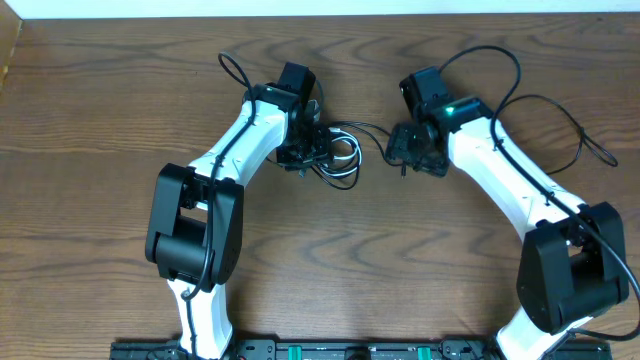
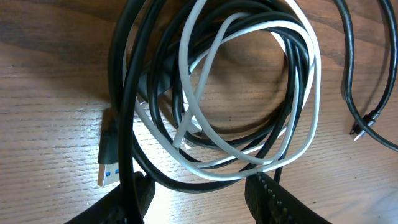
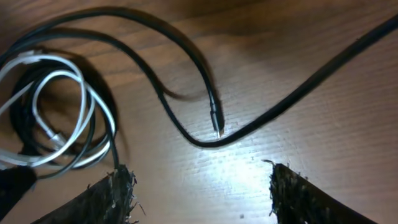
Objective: Untangle cables
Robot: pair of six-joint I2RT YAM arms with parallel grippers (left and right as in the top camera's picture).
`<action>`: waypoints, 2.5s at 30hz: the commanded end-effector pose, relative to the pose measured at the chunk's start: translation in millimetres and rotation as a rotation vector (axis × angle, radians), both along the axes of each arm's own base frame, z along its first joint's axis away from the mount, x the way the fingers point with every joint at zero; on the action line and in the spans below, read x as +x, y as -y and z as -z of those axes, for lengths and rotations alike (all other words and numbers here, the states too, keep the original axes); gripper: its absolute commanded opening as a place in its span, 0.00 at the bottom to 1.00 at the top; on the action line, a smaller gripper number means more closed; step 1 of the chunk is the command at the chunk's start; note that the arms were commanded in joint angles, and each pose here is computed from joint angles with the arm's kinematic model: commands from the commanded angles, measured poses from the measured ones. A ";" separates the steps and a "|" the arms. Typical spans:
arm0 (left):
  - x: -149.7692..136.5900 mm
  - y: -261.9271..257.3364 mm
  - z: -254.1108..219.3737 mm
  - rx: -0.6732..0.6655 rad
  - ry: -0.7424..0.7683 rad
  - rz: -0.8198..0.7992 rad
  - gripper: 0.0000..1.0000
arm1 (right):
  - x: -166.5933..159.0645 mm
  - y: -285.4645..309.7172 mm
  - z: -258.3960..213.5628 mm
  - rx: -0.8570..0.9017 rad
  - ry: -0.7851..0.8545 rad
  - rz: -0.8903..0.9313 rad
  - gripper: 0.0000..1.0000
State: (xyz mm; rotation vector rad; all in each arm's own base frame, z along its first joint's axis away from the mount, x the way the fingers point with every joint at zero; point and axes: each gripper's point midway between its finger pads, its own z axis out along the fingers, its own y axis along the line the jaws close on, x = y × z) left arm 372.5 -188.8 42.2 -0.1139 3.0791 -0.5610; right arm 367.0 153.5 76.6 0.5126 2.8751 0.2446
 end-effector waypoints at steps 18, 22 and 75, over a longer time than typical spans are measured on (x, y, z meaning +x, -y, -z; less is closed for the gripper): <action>-0.8 -3.6 3.9 0.016 -0.003 0.001 0.99 | 14.6 8.6 32.9 -0.030 0.110 0.072 0.72; -0.8 -3.6 3.9 0.016 -0.003 0.001 0.99 | 21.0 9.5 30.5 -0.037 0.140 0.079 0.74; -0.8 -3.6 3.9 0.016 -0.003 0.001 0.99 | 21.5 9.2 30.3 -0.035 0.142 0.079 0.75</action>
